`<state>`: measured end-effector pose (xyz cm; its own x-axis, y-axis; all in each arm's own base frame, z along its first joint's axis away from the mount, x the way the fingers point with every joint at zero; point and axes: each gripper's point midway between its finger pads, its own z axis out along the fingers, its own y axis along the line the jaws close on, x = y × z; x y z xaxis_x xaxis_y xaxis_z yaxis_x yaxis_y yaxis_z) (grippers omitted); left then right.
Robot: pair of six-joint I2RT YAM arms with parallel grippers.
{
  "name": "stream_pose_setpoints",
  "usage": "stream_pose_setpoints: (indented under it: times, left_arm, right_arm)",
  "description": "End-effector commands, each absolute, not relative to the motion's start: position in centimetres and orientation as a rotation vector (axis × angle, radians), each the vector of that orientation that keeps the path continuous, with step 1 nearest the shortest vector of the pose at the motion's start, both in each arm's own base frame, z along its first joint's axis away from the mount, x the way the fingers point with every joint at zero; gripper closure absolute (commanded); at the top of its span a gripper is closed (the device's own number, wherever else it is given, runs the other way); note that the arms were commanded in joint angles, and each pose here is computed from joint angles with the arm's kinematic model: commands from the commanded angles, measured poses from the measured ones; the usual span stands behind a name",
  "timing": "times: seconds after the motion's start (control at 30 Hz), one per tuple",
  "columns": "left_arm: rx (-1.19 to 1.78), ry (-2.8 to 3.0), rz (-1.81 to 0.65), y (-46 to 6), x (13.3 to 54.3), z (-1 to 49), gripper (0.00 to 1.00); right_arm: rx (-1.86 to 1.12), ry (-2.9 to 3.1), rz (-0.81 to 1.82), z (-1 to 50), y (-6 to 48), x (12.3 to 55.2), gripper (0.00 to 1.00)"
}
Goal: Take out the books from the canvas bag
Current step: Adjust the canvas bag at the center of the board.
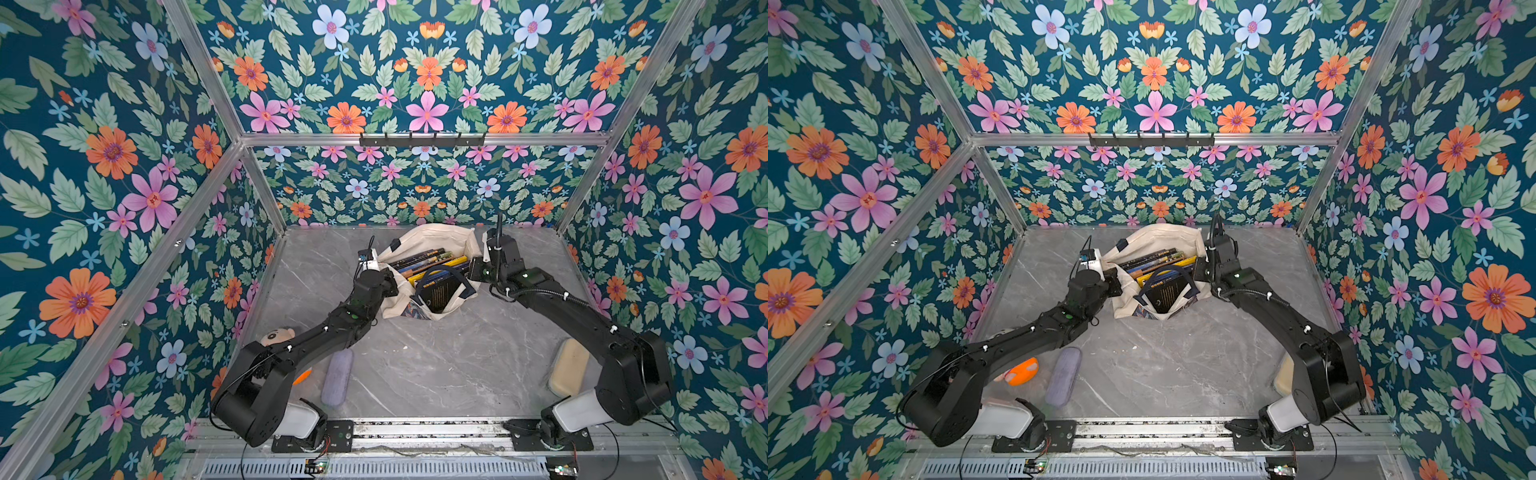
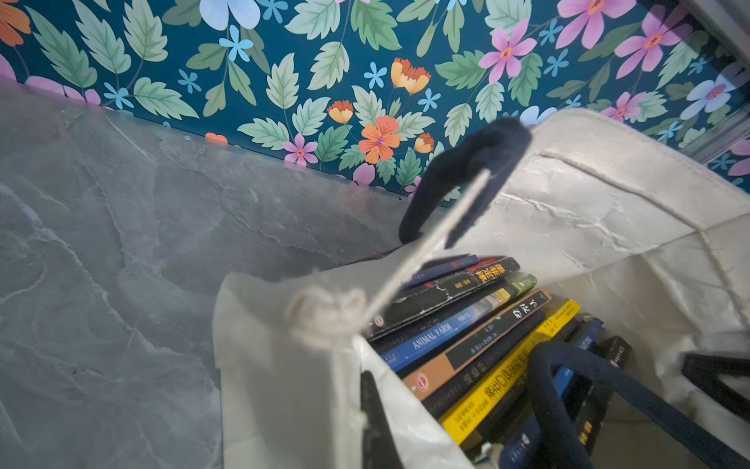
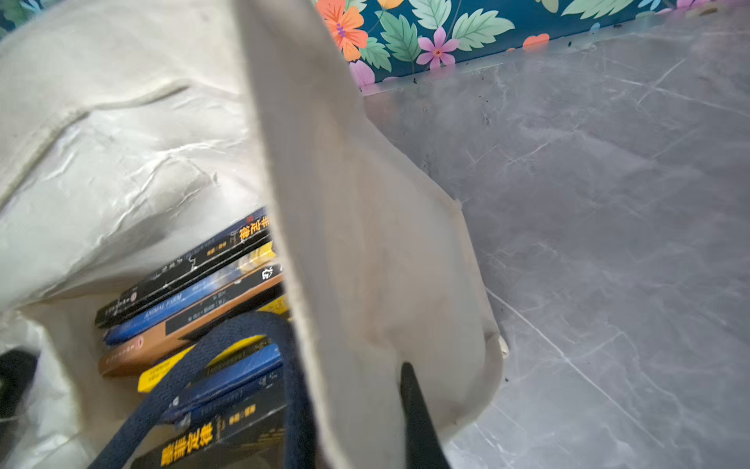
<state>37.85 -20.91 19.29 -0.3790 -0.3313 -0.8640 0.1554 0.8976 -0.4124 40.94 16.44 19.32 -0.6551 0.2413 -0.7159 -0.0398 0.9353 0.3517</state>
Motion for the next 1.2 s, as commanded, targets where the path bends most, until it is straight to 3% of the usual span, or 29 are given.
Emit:
stream_pose_setpoints:
  times: [0.0,0.23,0.53,0.7,1.03,1.17]
  left_arm:
    - [-0.134,1.824,-0.548,-21.1,36.4,19.7,1.00]
    - [-0.075,1.810,-0.507,-21.3,31.7,19.2,1.00]
    - [0.006,1.874,-0.476,-22.5,28.9,15.1,1.00]
    - [-0.021,1.867,-0.428,-22.5,29.7,14.3,1.00]
    - [0.025,1.856,-0.334,-25.0,33.8,17.5,1.00]
    - [0.039,1.835,-0.391,-25.4,34.4,17.8,1.00]
  right_arm:
    - [0.282,2.245,0.420,17.2,15.2,40.0,1.00]
    - [0.422,2.257,0.328,14.2,12.5,35.1,1.00]
    - [0.603,2.390,0.212,5.5,10.6,31.9,1.00]
    - [0.583,2.395,0.250,4.4,12.3,34.3,1.00]
    - [0.390,2.348,0.243,7.8,16.3,42.9,1.00]
    - [0.310,2.334,0.293,8.8,17.3,44.1,1.00]
